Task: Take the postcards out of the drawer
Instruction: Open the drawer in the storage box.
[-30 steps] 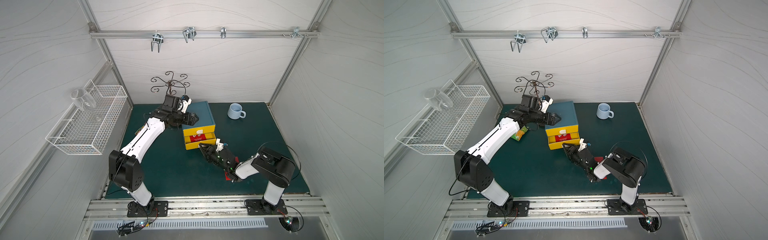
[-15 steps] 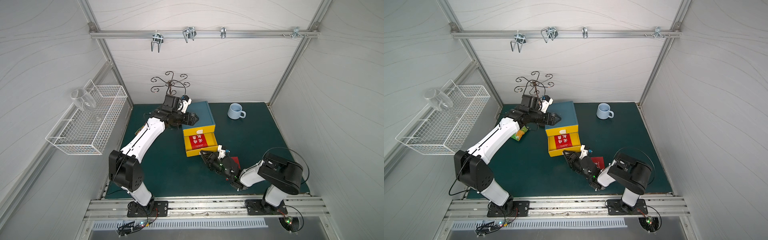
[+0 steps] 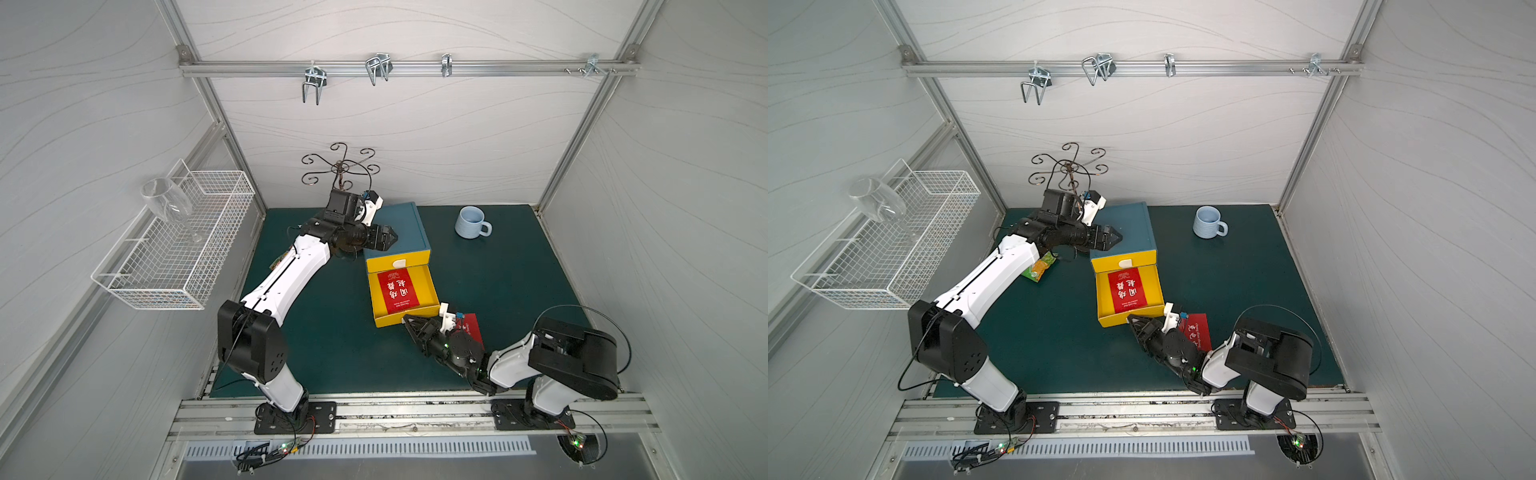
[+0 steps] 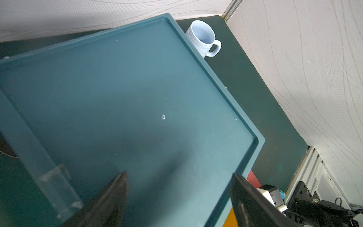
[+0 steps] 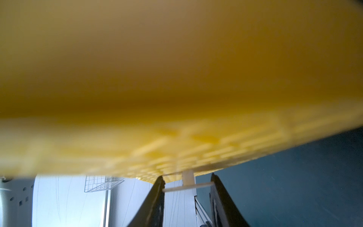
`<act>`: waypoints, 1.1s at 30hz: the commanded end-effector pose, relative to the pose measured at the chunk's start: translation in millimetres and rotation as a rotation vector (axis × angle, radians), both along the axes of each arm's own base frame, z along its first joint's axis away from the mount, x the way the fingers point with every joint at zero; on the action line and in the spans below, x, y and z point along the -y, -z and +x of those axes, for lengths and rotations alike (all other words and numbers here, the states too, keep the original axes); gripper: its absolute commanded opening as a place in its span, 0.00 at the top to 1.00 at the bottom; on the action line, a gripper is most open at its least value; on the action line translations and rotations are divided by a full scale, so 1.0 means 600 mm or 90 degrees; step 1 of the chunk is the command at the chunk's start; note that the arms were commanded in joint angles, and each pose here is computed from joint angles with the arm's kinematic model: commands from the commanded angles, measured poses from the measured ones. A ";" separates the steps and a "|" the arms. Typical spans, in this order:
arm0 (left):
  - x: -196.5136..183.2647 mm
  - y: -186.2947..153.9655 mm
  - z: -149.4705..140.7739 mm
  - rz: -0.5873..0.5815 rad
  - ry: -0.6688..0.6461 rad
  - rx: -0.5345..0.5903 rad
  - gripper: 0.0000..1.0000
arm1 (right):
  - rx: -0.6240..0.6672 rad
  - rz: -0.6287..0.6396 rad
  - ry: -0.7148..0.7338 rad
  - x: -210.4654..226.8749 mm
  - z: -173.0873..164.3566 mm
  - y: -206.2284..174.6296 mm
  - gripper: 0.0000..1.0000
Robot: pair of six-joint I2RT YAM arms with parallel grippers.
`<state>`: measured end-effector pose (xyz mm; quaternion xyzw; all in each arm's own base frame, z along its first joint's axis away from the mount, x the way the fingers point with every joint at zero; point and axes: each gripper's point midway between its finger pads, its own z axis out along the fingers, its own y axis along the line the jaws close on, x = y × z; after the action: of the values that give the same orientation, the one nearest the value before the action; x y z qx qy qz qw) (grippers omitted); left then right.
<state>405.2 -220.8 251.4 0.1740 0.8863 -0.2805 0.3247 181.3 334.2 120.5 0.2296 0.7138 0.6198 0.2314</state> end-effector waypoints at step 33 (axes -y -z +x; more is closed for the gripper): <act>-0.017 -0.111 -0.015 -0.043 -0.051 0.037 0.12 | 0.063 -0.017 0.000 0.055 -0.022 -0.036 0.29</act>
<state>398.3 -216.9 263.4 0.1376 0.8964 -0.2872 0.3083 170.4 307.8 139.6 0.2132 0.7026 0.6296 0.2537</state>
